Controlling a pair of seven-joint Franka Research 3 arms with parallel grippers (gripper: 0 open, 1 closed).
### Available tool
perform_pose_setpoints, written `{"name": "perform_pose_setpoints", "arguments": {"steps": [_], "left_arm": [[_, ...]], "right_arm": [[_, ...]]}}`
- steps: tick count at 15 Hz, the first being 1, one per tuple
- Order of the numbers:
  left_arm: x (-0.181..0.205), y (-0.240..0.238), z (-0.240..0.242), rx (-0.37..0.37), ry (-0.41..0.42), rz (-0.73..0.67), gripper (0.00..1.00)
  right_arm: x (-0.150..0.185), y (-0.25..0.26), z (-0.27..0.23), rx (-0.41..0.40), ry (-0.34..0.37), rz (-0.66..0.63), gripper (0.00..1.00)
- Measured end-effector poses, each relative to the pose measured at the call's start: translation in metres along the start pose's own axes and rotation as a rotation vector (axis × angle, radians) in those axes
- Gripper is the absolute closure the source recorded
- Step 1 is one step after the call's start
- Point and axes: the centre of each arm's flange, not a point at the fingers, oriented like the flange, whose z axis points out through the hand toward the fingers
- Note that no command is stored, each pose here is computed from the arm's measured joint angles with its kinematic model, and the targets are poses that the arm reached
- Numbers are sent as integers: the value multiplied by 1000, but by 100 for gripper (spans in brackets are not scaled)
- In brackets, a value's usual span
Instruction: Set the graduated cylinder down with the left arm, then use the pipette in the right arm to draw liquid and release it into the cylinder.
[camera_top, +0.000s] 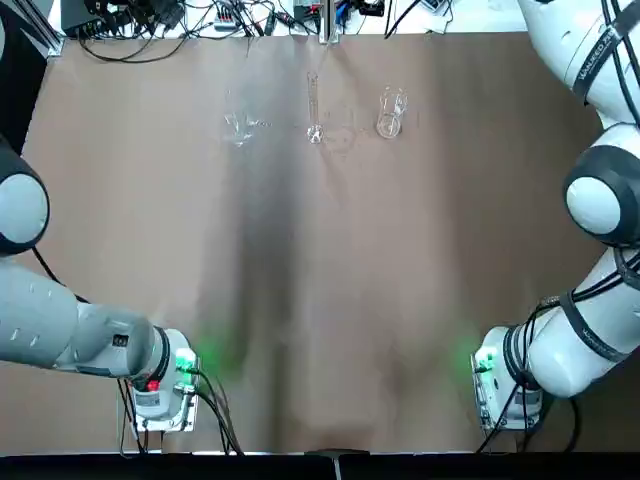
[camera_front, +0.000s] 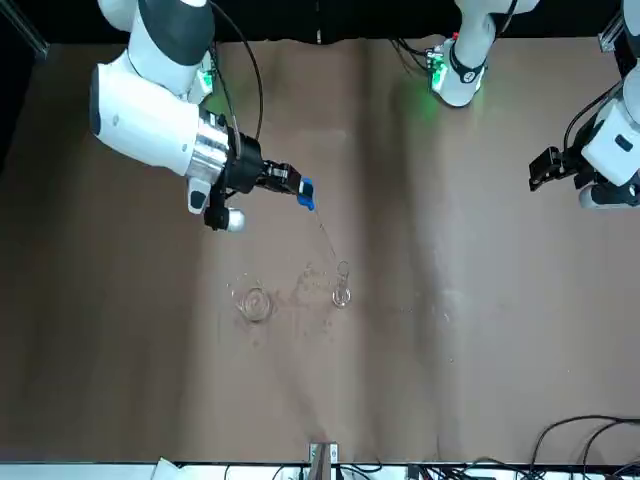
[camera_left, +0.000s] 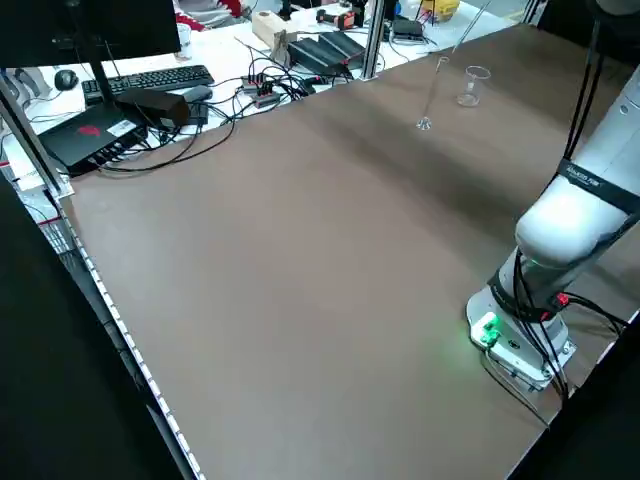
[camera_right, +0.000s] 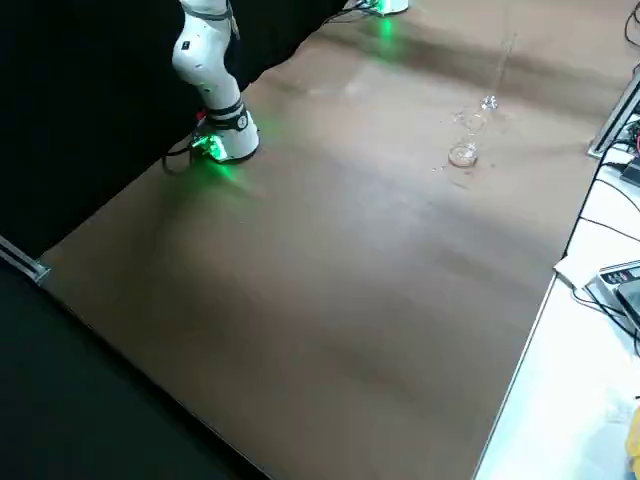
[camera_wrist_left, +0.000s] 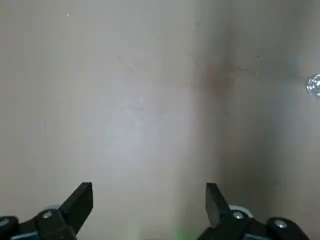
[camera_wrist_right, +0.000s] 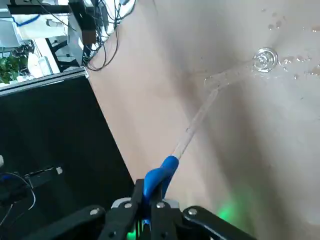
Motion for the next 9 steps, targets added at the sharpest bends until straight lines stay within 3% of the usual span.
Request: {"name": "perform_pose_setpoints", "arguments": {"steps": [5,7,9], "left_arm": [[0,0,0,0,1,0,0],[0,0,0,0,1,0,0],[0,0,0,0,1,0,0]], "right_arm": [[18,12,-23,-6,5,33,93],[42,29,-46,-10,19,33,93],[56,47,-60,-32,-9,10,93]]}}
